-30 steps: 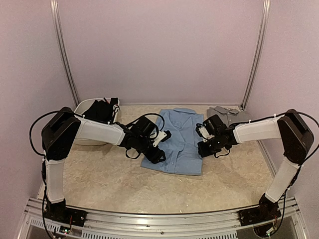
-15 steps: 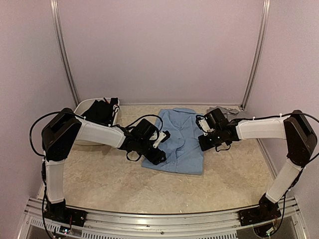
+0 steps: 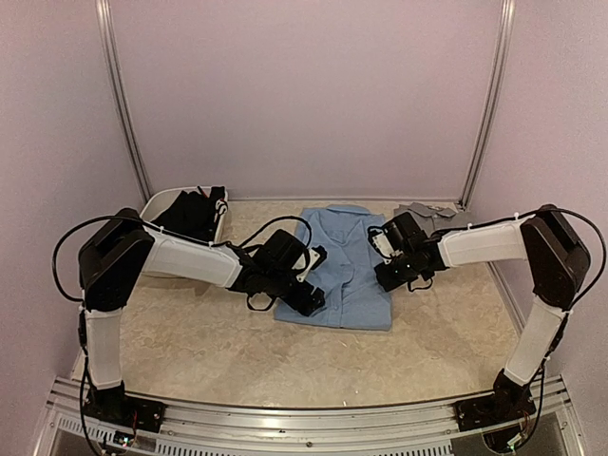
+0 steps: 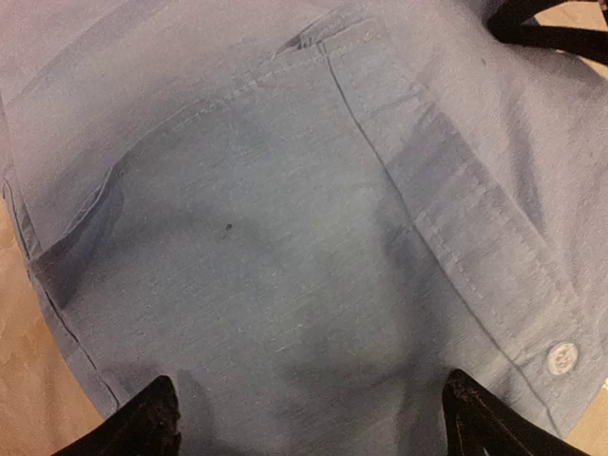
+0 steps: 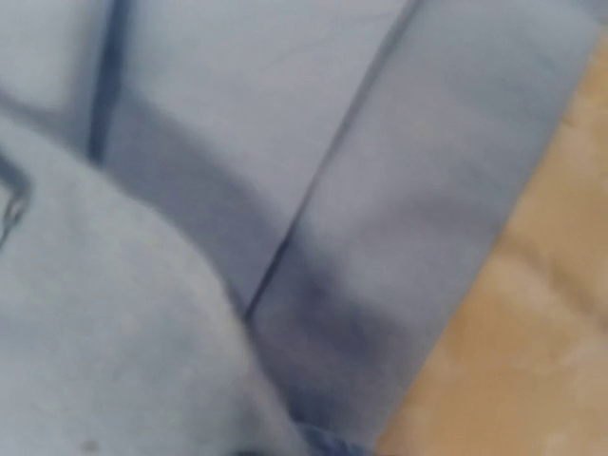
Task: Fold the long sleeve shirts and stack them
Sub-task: Smooth out the 2/3-rectangle-folded shirt at the center of the board.
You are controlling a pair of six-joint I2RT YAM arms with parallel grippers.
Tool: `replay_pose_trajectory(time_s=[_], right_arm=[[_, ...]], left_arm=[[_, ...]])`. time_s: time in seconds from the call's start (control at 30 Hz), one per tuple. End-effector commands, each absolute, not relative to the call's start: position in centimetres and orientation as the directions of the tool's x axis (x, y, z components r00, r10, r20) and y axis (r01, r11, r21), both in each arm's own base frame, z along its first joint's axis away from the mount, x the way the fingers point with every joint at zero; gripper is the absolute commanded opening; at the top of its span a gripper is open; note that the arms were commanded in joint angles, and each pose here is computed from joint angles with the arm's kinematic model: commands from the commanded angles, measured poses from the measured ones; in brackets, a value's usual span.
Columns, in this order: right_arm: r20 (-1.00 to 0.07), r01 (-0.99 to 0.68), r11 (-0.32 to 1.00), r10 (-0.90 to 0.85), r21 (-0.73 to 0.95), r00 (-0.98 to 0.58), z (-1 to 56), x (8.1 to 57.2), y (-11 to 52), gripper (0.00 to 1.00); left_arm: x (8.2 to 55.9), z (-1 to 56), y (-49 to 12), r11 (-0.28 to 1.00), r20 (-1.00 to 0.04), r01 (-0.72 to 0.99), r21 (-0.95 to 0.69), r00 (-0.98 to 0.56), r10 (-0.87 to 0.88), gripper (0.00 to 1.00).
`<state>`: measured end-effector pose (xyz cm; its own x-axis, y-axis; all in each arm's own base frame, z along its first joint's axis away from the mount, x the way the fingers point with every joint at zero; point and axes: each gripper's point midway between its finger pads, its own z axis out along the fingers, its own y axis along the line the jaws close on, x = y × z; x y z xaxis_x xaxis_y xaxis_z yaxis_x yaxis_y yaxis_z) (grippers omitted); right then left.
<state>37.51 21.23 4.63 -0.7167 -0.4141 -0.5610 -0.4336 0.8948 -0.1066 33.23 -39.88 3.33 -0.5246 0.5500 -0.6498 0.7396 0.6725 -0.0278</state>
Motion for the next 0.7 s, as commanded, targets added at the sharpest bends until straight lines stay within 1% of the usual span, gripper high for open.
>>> replay_pose_trajectory(time_s=[0.0,0.07,0.1,0.17,0.2,0.3,0.43,0.67], right_arm=[[-0.612,-0.411,0.904,-0.394,-0.121,-0.686,7.1,38.2,20.6,0.46],[-0.635,-0.416,0.901,-0.394,-0.124,-0.664,8.6,37.9,20.5,0.62],[-0.649,-0.426,0.897,-0.395,-0.12,-0.65,9.5,37.6,20.6,0.67],[-0.677,-0.474,0.875,-0.409,-0.1,-0.611,11.4,36.6,21.2,0.74],[-0.689,-0.508,0.857,-0.421,-0.088,-0.59,12.0,35.9,21.9,0.76],[-0.704,-0.616,0.781,-0.495,-0.103,-0.509,13.0,32.9,24.1,0.78],[-0.68,-0.715,0.679,-0.604,-0.167,-0.415,12.4,29.1,26.6,0.8],[-0.596,-0.814,0.538,-0.735,-0.222,-0.323,9.5,25.3,30.4,0.8]], left_arm=[[35.0,8.6,-40.5,0.724,-0.758,0.689,-0.015,-0.48,0.441,0.98],[35.4,10.0,-40.2,0.74,-0.781,0.672,-0.003,-0.464,0.418,0.99],[35.5,10.6,-40.0,0.744,-0.789,0.668,0.0,-0.458,0.411,0.99],[35.2,11.6,-39.5,0.744,-0.797,0.669,-0.005,-0.452,0.401,0.99],[35.0,11.9,-39.3,0.739,-0.799,0.673,-0.013,-0.451,0.397,0.99],[33.9,11.7,-37.8,0.728,-0.783,0.684,-0.055,-0.482,0.394,0.99],[32.6,11.6,-35.5,0.713,-0.76,0.685,-0.15,-0.541,0.361,0.99],[31.6,12.5,-32.1,0.748,-0.776,0.653,-0.117,-0.531,0.342,0.99]])
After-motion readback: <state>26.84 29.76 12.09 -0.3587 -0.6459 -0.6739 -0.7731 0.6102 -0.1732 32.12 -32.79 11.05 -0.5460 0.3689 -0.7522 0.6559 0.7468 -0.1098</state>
